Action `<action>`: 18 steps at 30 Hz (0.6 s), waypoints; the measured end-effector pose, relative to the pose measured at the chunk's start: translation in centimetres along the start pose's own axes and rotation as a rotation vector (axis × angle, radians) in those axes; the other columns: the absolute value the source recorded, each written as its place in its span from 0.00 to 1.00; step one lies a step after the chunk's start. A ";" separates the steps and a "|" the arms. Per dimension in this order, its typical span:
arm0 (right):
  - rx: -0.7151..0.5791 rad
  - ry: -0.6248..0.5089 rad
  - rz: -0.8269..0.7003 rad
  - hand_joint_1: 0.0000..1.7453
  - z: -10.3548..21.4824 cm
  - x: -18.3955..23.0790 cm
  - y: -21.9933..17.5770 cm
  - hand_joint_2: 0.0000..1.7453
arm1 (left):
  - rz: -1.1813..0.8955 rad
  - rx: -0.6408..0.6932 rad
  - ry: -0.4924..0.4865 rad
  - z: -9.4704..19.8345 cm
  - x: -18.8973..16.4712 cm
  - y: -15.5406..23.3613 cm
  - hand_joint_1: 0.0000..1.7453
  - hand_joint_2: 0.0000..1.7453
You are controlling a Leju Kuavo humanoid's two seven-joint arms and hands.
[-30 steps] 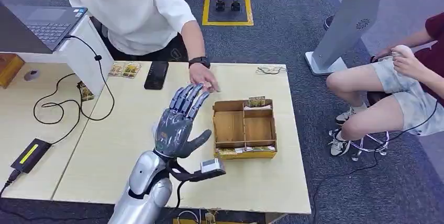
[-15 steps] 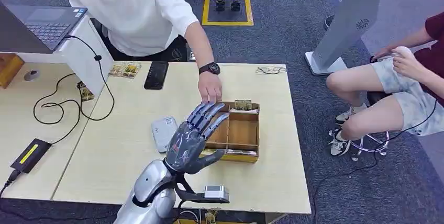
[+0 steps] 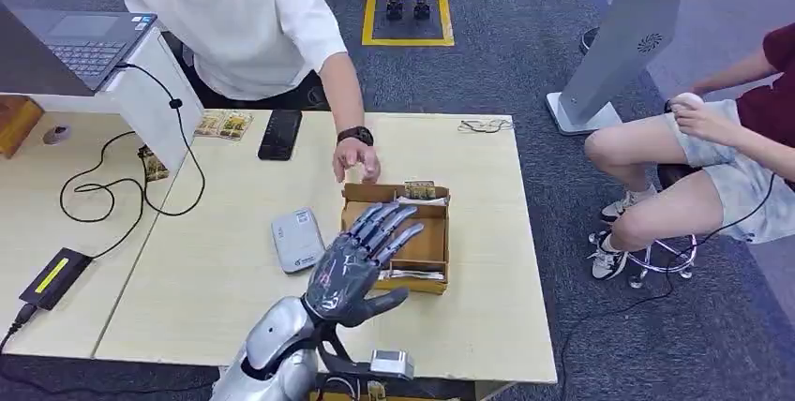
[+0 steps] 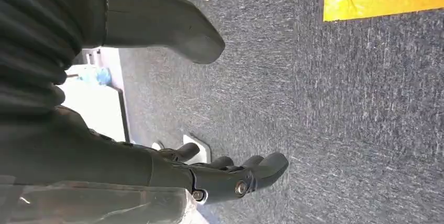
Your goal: Pass the card to the sensor for recognition and then transmit it.
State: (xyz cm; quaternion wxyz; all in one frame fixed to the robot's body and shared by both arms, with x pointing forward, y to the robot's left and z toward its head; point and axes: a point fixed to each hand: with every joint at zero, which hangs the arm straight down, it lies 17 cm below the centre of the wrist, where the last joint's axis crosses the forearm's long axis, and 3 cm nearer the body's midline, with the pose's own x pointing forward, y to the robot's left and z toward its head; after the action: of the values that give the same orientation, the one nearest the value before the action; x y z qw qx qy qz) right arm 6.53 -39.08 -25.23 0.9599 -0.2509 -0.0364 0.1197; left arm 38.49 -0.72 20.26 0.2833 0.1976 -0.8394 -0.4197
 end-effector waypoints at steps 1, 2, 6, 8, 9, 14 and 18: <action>0.000 0.000 0.000 0.00 0.0 0.0 0.0 1.00 | -0.009 -0.005 -0.001 0.0 0.1 -0.2 0.00 1.00; 0.000 -0.001 0.001 0.00 0.0 0.0 0.0 1.00 | -0.027 -0.011 0.007 0.1 -0.1 -0.4 0.00 1.00; 0.001 -0.003 0.008 0.00 0.0 0.2 0.0 1.00 | -0.138 -0.039 0.056 0.2 -1.6 -1.4 0.00 1.00; 0.001 -0.006 0.012 0.00 0.0 0.2 0.0 1.00 | -0.154 -0.045 0.056 0.3 -1.9 -1.7 0.00 1.00; 0.000 -0.006 0.013 0.00 0.0 0.3 0.0 1.00 | -0.158 -0.051 0.055 0.3 -2.0 -1.9 0.00 1.00; 0.001 -0.010 0.018 0.00 -0.1 0.4 0.0 1.00 | -0.275 -0.097 0.104 0.6 -3.6 -3.1 0.00 1.00; 0.001 -0.006 0.021 0.00 -0.1 0.3 0.0 1.00 | -0.375 -0.143 0.147 1.0 -5.5 -4.3 0.00 1.00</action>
State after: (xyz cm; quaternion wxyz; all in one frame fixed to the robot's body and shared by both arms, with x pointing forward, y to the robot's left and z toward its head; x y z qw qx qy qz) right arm 6.88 -39.05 -25.26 0.9586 -0.2504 -0.0363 0.1307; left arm 42.48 0.53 14.57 0.2741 0.3601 -0.7329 -0.5081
